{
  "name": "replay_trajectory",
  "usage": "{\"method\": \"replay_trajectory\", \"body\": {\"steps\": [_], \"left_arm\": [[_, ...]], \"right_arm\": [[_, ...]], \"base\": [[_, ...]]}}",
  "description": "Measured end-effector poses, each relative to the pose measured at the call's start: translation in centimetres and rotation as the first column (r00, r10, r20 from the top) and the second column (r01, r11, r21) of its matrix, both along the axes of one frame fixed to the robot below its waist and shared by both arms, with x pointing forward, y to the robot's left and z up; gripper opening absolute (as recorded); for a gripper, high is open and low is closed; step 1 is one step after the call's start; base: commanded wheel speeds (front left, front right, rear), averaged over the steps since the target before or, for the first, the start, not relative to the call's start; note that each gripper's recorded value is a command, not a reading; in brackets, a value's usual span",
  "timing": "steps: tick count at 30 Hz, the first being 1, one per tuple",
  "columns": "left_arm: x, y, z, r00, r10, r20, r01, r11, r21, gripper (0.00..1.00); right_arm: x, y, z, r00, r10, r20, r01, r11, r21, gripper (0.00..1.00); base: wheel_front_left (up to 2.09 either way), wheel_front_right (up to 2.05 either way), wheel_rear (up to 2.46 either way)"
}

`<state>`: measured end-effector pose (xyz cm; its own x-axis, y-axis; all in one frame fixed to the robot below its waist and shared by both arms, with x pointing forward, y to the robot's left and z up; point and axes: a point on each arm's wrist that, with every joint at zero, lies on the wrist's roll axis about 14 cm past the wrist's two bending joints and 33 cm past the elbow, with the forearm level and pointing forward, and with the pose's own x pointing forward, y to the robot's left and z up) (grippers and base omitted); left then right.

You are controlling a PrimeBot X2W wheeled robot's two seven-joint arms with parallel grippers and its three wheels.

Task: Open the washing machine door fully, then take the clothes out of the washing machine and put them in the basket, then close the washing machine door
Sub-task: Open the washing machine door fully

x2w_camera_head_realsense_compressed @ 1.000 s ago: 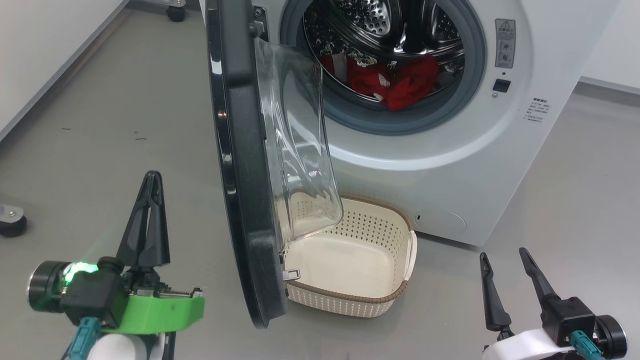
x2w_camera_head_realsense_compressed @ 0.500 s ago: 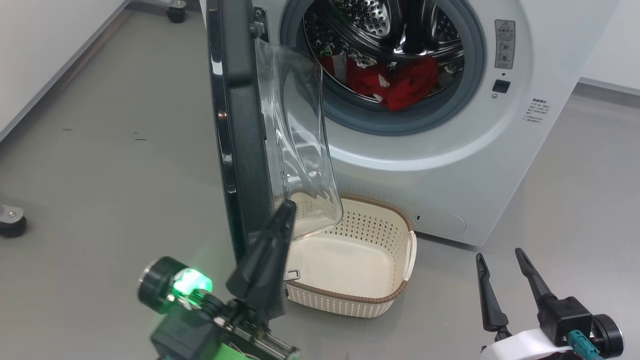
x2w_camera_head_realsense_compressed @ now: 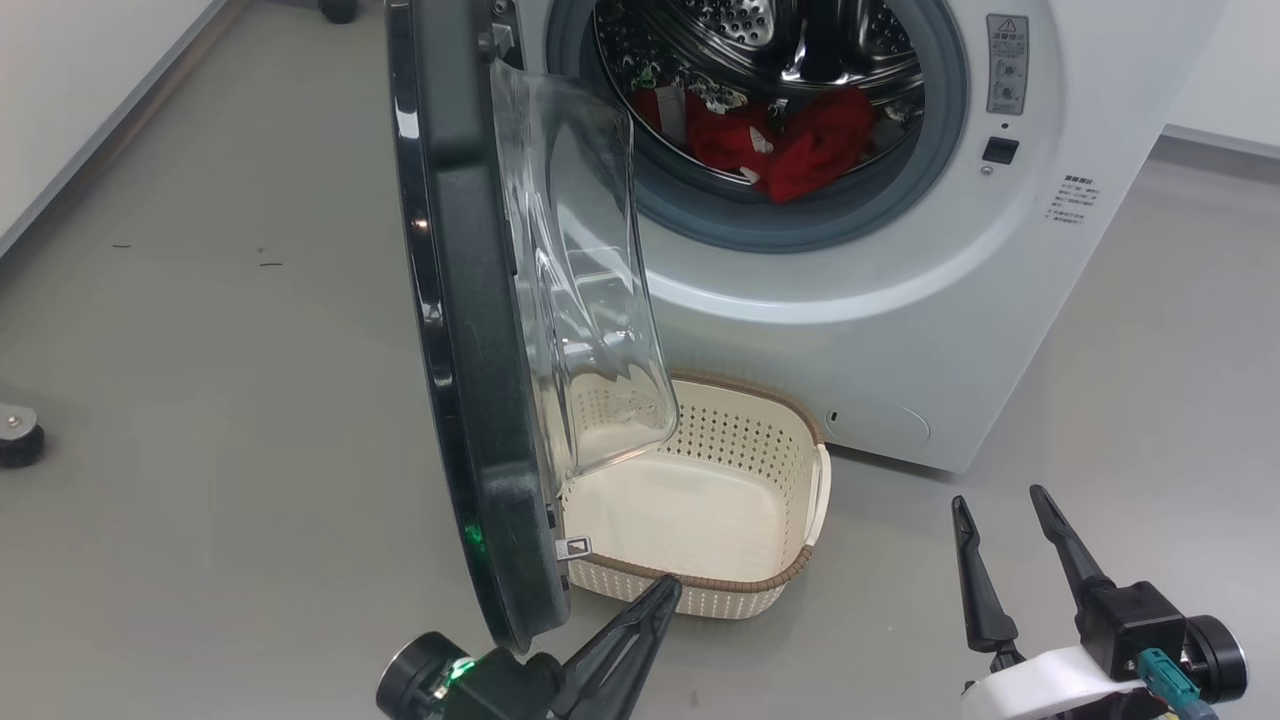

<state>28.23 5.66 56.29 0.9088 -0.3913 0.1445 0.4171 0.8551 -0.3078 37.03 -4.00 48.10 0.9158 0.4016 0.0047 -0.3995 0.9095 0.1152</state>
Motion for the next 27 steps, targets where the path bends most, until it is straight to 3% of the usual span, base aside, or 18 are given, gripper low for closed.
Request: {"method": "replay_trajectory", "body": {"steps": [12,27], "left_arm": [[1.3,4.0,-3.4,0.986,0.133,-0.102,-0.126,0.99,0.07,0.0],[1.6,6.2,-4.9,0.964,0.222,-0.148,-0.21,0.973,0.093,0.0]], "right_arm": [[0.4,-0.4,-0.6,1.0,-0.007,-0.01,0.007,1.0,-0.014,1.0],[1.2,-0.1,-0.8,1.0,-0.001,-0.013,0.001,1.0,-0.016,1.0]], "base": [[0.0,0.0,0.0],[0.0,0.0,0.0]]}}
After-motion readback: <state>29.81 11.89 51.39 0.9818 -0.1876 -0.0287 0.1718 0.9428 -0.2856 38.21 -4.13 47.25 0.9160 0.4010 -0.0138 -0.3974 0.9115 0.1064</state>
